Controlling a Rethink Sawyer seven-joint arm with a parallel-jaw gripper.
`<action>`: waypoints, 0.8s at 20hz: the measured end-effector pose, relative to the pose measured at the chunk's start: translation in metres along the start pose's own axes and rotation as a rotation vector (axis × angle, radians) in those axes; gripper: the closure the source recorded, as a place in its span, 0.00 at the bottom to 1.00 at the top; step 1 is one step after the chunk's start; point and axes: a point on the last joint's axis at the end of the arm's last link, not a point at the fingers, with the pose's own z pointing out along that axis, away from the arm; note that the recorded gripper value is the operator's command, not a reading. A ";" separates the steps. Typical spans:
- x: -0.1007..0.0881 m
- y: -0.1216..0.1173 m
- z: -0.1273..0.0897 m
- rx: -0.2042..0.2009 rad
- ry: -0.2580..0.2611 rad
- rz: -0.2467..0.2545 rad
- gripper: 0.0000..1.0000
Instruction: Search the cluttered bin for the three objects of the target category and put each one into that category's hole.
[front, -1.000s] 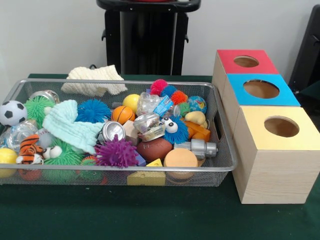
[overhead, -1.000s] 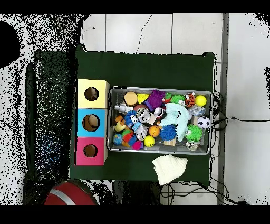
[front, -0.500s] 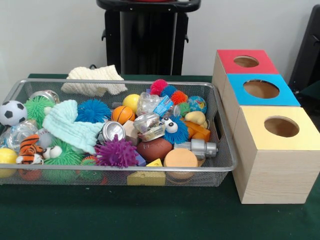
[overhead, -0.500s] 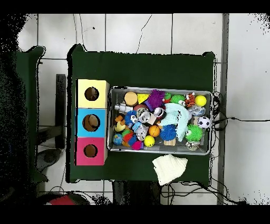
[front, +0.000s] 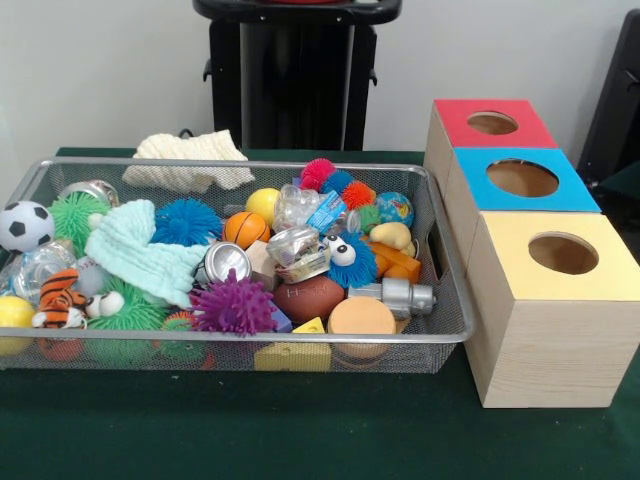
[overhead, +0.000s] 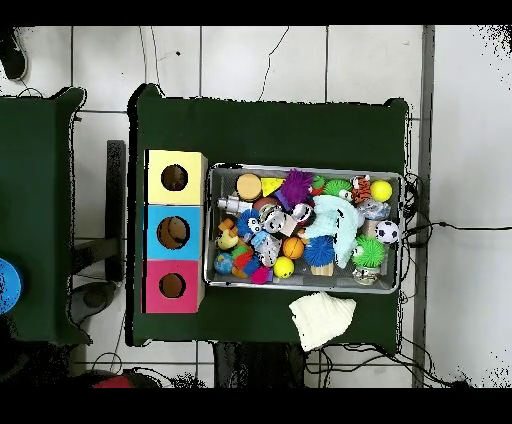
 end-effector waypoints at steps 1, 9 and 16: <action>0.000 0.001 0.001 0.003 -0.005 0.000 1.00; 0.003 0.003 0.006 0.019 -0.024 -0.001 1.00; 0.005 0.006 0.004 0.004 -0.015 -0.005 1.00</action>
